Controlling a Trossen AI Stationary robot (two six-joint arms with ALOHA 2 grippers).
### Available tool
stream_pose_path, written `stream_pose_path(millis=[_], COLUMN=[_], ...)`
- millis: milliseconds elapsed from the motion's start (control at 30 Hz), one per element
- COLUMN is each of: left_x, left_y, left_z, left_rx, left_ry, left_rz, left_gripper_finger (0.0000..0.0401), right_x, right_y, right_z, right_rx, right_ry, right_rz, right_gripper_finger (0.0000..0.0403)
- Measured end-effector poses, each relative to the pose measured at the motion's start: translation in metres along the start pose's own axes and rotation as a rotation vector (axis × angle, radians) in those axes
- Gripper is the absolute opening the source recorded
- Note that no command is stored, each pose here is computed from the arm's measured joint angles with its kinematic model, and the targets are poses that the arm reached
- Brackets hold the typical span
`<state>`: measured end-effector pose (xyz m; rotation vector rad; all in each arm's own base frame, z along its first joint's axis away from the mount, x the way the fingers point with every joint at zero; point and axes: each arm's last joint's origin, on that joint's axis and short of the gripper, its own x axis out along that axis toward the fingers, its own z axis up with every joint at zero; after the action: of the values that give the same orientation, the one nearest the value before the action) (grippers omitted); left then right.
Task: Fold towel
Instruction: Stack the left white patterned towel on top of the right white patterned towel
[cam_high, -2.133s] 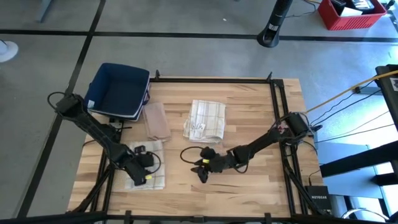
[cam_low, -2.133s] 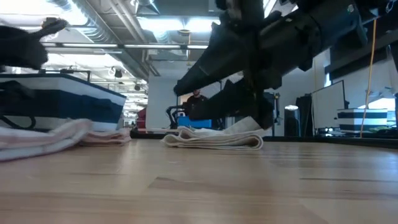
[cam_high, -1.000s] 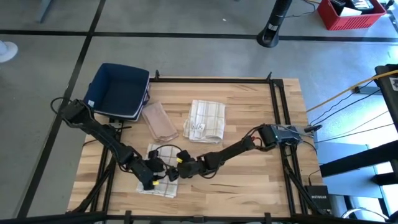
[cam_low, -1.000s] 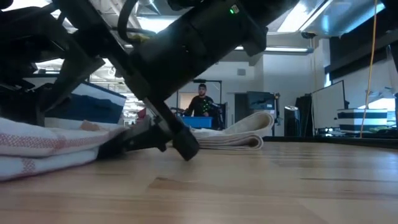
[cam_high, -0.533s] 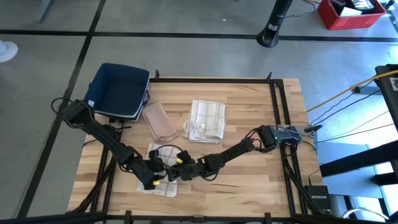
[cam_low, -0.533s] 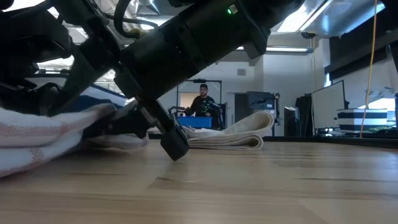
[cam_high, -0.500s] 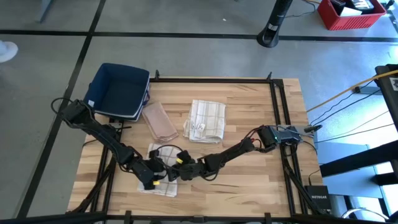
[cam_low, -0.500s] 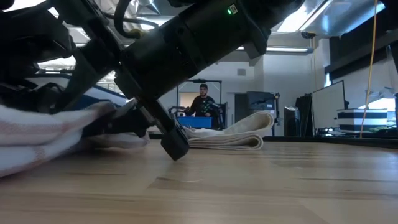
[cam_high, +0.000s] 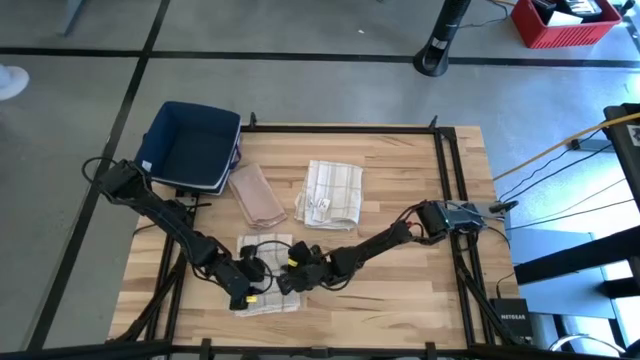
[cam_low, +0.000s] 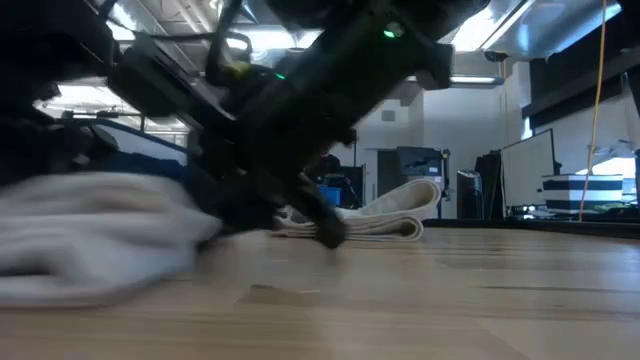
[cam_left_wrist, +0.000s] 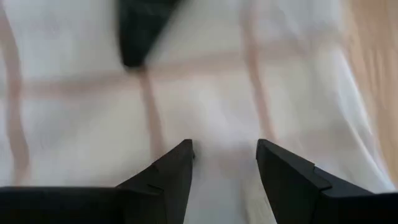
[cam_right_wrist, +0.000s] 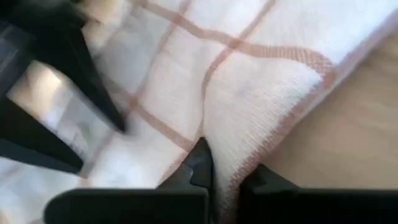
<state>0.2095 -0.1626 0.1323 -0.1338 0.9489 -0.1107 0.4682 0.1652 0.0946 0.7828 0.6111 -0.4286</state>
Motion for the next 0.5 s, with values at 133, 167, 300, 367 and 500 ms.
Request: stream_pose_path(millis=[133, 167, 300, 367, 500], left_x=[-0.015, -0.021, -0.047, -0.059, -0.081], left_y=[-0.007, -0.008, -0.009, -0.007, 0.005], left_z=[0.011, 0.014, 0.024, 0.027, 0.030], left_rx=[0.013, 0.011, 0.023, 0.027, 0.006], left_ry=[0.070, 0.072, 0.049, 0.026, -0.003], left_rz=[-0.003, -0.001, 0.005, 0.007, 0.042], left_gripper_finger=[0.0170, 0.0170, 0.0170, 0.0170, 0.0170], right_x=[-0.020, -0.024, -0.043, -0.050, -0.065], right_y=[0.003, 0.005, 0.010, 0.011, 0.014], right_z=[0.005, 0.008, 0.019, 0.023, 0.040], right_rx=[-0.103, -0.112, -0.159, -0.198, -0.233], right_ry=[0.022, 0.025, 0.041, 0.042, 0.025], right_rz=[-0.070, -0.068, -0.097, -0.117, -0.128], right_gripper_finger=[0.0012, 0.0012, 0.0016, 0.0012, 0.0012])
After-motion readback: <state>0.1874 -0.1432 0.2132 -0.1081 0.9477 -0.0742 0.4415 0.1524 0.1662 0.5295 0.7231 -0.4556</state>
